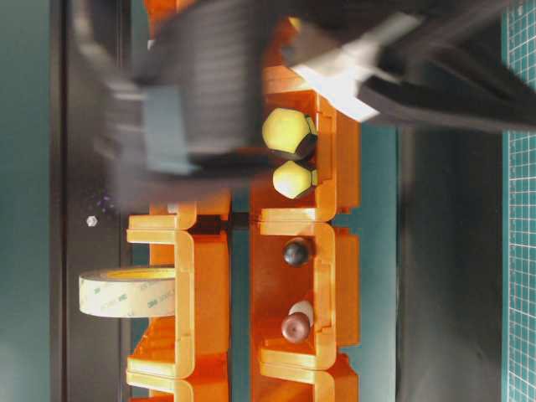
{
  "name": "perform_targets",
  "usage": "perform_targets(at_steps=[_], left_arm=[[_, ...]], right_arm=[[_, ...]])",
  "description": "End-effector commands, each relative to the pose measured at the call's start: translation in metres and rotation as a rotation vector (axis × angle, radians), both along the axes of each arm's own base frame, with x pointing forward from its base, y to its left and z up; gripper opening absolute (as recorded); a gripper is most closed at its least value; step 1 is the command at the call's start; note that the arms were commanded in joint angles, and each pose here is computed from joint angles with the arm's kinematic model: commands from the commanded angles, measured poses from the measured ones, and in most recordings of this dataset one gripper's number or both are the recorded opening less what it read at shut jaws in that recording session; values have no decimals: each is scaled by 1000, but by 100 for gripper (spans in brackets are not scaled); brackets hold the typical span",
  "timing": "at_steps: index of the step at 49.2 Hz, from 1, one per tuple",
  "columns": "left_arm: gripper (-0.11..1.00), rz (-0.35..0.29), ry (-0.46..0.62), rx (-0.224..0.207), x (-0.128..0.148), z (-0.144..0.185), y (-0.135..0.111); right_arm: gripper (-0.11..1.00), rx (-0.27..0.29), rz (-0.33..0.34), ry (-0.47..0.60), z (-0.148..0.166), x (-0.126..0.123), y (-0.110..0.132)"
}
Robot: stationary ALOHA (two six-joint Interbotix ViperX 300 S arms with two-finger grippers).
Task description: Pick frame from container rack with right arm.
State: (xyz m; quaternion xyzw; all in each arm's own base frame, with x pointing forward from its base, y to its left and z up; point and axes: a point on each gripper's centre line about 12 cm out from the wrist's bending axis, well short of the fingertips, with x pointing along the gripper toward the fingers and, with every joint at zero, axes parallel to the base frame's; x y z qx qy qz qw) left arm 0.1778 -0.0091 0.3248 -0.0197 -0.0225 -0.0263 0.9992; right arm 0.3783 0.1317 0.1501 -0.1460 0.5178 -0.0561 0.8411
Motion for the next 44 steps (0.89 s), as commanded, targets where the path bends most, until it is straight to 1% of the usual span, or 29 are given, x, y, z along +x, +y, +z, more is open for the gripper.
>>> perform_targets(at_steps=[1,6,12,14,19,24,30,37,44], left_arm=[[0,0,-34,-2,0,14,0],[0,-2,-34,-2,0,14,0],[0,0,-32,0,0,14,0],[0,-2,-34,0,0,14,0],[0,5,-32,0,0,14,1],[0,17,-34,0,0,14,3],[0,26,-35,0,-1,15,5],[0,28,-35,0,-1,15,5],[0,28,-32,-1,-1,14,5]], right_arm=[[84,104,-48,-125,38,-7,-11],[84,199,-65,-213,57,-21,-20],[84,303,-28,-312,76,-39,-23],[84,330,-10,-342,81,-46,-23],[84,373,14,-396,93,-62,-30],[84,388,18,-421,97,-78,-38],[84,393,4,-445,99,-99,-51],[84,413,-13,-516,114,-121,-67],[84,424,-46,-591,127,-144,-84]])
